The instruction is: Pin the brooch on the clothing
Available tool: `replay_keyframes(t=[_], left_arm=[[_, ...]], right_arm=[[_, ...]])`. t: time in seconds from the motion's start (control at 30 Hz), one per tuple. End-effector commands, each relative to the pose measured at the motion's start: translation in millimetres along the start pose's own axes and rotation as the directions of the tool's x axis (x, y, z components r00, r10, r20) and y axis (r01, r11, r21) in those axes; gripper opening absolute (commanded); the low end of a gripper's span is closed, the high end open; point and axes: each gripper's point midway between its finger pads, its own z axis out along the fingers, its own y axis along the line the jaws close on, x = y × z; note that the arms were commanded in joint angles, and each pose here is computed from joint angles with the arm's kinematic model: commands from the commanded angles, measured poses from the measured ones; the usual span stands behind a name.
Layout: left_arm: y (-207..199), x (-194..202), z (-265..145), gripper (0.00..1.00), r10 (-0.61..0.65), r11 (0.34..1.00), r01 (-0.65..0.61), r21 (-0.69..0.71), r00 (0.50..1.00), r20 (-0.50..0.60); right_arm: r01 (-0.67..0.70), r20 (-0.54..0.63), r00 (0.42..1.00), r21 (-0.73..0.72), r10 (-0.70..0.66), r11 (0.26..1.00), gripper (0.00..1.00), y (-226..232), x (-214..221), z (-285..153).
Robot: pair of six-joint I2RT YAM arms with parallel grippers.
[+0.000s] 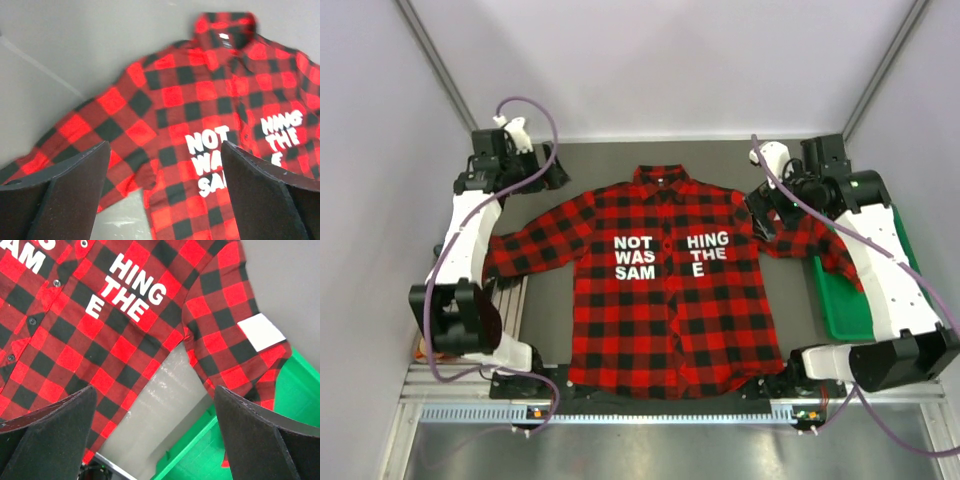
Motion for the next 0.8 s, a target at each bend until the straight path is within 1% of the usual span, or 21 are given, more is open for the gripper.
replay_keyframes(t=[0.0, 0.07, 0.13, 0.17, 0.2, 0.27, 0.3, 0.33, 0.37, 0.4, 0.43, 0.47, 0.5, 0.53, 0.57, 0.73, 0.77], left_arm=[[55.2, -43.5, 18.1, 0.93, -0.096, 0.989, 0.112, -0.098, 0.984, 0.153], [79.4, -47.7, 25.3, 0.89, -0.071, 0.979, 0.103, -0.177, 0.981, 0.179], [97.6, -51.7, 37.7, 0.85, -0.044, 0.975, 0.084, -0.204, 0.980, 0.193], [111.9, -54.5, 38.4, 0.83, -0.047, 0.967, 0.096, -0.236, 0.978, 0.205], [126.6, -48.1, 50.5, 0.77, -0.066, 0.961, 0.113, -0.254, 0.980, 0.186], [149.8, -61.3, 53.5, 0.71, -0.069, 0.950, 0.128, -0.285, 0.975, 0.211], [165.8, -54.4, 67.2, 0.63, -0.085, 0.941, 0.141, -0.307, 0.978, 0.190], [172.8, -68.0, 68.6, 0.60, -0.065, 0.939, 0.133, -0.318, 0.975, 0.214], [191.1, -62.3, 78.3, 0.57, -0.072, 0.927, 0.140, -0.349, 0.977, 0.200], [197.0, -72.8, 78.7, 0.55, -0.050, 0.923, 0.128, -0.364, 0.975, 0.216], [205.3, -74.6, 81.5, 0.54, -0.036, 0.915, 0.119, -0.385, 0.976, 0.217], [218.2, -66.8, 92.1, 0.54, -0.045, 0.908, 0.123, -0.400, 0.979, 0.199], [223.4, -73.7, 93.9, 0.53, -0.032, 0.903, 0.119, -0.412, 0.977, 0.210], [229.3, -72.6, 97.9, 0.53, -0.023, 0.900, 0.108, -0.423, 0.979, 0.201], [239.2, -65.4, 109.5, 0.52, -0.026, 0.894, 0.106, -0.435, 0.982, 0.186], [261.6, -71.6, 130.8, 0.51, 0.022, 0.881, 0.080, -0.467, 0.978, 0.209], [269.7, -64.3, 140.6, 0.50, 0.014, 0.876, 0.083, -0.476, 0.980, 0.197]], right_arm=[[-0.016, -0.051, 0.999, -0.014, 0.015, 1.000, 0.99, -3.0, -0.8, 2.7], [-0.035, -0.075, 0.997, -0.038, 0.032, 0.999, 0.99, -0.7, 3.5, 11.8], [-0.070, -0.103, 0.993, -0.064, 0.063, 0.995, 0.99, 1.9, 7.5, 22.7], [-0.081, -0.108, 0.991, -0.073, 0.073, 0.994, 0.99, 3.5, 8.5, 25.5], [-0.091, -0.111, 0.990, -0.084, 0.081, 0.992, 0.99, 4.6, 9.1, 28.7], [-0.115, -0.123, 0.987, -0.108, 0.101, 0.987, 0.99, 8.6, 11.6, 36.9], [-0.117, -0.125, 0.987, -0.115, 0.103, 0.986, 0.99, 8.9, 11.7, 40.0], [-0.122, -0.136, 0.985, -0.120, 0.105, 0.985, 0.99, 9.3, 14.5, 44.3], [-0.118, -0.131, 0.986, -0.117, 0.102, 0.986, 0.99, 7.5, 13.7, 47.8], [-0.117, -0.132, 0.986, -0.118, 0.101, 0.986, 0.99, 7.1, 14.5, 50.2], [-0.120, -0.141, 0.985, -0.115, 0.104, 0.986, 0.99, 6.4, 17.1, 52.9], [-0.125, -0.148, 0.983, -0.118, 0.107, 0.985, 0.99, 6.3, 18.0, 55.9], [-0.130, -0.152, 0.982, -0.119, 0.111, 0.984, 0.99, 6.4, 18.6, 57.2], [-0.134, -0.157, 0.981, -0.120, 0.115, 0.984, 0.99, 6.4, 19.1, 58.1], [-0.133, -0.161, 0.980, -0.117, 0.114, 0.984, 0.99, 5.6, 20.1, 59.3], [-0.140, -0.186, 0.975, -0.097, 0.120, 0.985, 0.99, 2.9, 26.3, 61.9], [-0.138, -0.191, 0.975, -0.097, 0.118, 0.986, 0.99, 2.8, 28.1, 62.4]])
